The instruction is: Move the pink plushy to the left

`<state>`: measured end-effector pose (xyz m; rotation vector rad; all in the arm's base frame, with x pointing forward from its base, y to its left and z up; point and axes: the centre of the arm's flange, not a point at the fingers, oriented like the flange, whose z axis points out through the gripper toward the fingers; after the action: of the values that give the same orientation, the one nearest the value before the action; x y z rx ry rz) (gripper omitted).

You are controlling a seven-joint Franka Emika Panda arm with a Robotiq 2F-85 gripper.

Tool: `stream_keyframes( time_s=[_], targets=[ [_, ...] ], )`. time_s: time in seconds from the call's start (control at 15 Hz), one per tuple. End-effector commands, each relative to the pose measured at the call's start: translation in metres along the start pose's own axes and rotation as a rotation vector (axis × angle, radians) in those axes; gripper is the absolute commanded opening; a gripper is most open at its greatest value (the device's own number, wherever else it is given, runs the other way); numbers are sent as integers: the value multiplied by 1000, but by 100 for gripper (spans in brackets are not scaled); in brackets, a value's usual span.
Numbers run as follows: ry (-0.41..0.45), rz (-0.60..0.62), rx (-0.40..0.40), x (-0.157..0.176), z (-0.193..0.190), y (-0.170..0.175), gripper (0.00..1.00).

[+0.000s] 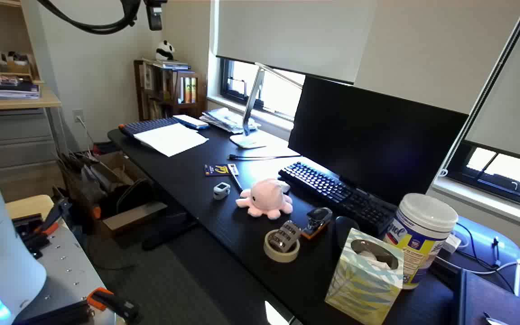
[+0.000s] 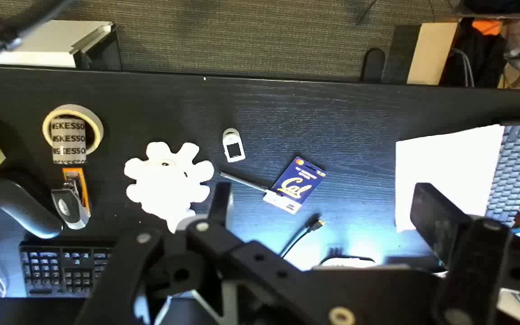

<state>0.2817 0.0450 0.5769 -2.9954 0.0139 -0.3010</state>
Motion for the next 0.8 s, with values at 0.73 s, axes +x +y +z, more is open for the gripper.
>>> stream_keyframes(
  time_s=[0.73],
  targets=[
    [-178, 241, 30, 129, 103, 136, 100]
  ],
)
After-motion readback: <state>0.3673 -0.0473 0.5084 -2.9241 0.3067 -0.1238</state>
